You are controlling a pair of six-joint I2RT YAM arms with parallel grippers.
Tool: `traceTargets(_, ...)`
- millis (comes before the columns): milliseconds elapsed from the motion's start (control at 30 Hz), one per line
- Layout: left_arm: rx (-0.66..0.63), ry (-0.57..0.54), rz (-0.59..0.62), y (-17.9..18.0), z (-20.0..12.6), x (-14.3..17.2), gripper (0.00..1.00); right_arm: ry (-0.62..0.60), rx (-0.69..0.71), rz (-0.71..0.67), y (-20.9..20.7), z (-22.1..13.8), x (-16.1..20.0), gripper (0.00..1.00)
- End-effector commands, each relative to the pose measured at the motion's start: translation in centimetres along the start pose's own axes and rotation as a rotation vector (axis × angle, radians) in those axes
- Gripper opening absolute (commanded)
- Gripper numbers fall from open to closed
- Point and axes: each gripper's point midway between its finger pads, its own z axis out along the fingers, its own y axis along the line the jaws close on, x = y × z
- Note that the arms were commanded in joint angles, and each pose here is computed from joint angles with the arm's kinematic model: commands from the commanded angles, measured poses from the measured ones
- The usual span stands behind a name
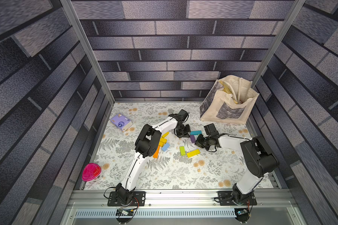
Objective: Assemble the letter p with building blocks
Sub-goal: Assemble the building block at the center of the board.
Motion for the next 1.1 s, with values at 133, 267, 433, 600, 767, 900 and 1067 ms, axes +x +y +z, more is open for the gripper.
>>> traceTargets(133, -0.080, 0.007, -0.050, 2.54, 0.94, -0.09, 0.00, 0.062, 0.083, 0.037, -2.56, 0.89, 1.94, 0.00)
traceTargets(267, -0.079, -0.001, -0.051, 2.55, 0.65, -0.31, 0.00, 0.064, 0.081, 0.038, -2.48, 1.02, 1.88, 0.00)
traceTargets(433, -0.072, -0.016, -0.040, 2.37, 0.47, -0.80, 0.00, 0.062, 0.077, 0.036, -2.27, 1.14, 1.71, 0.00)
traceTargets(600, -0.072, -0.014, -0.032, 2.48, 0.42, -0.85, 0.00, 0.061, 0.075, 0.033, -2.16, 1.04, 1.71, 0.00)
traceTargets(767, -0.069, -0.017, -0.029, 2.47, 0.30, -0.87, 0.00, 0.066, 0.069, 0.033, -2.04, 1.36, 1.69, 0.00)
traceTargets(900, -0.074, -0.017, -0.021, 2.53, 0.07, -0.75, 0.00, 0.066, 0.068, 0.030, -1.87, 1.47, 1.70, 0.00)
traceTargets(1067, -0.071, -0.007, -0.019, 2.62, 0.19, -0.43, 0.00, 0.066, 0.070, 0.027, -1.86, 1.46, 1.88, 0.00)
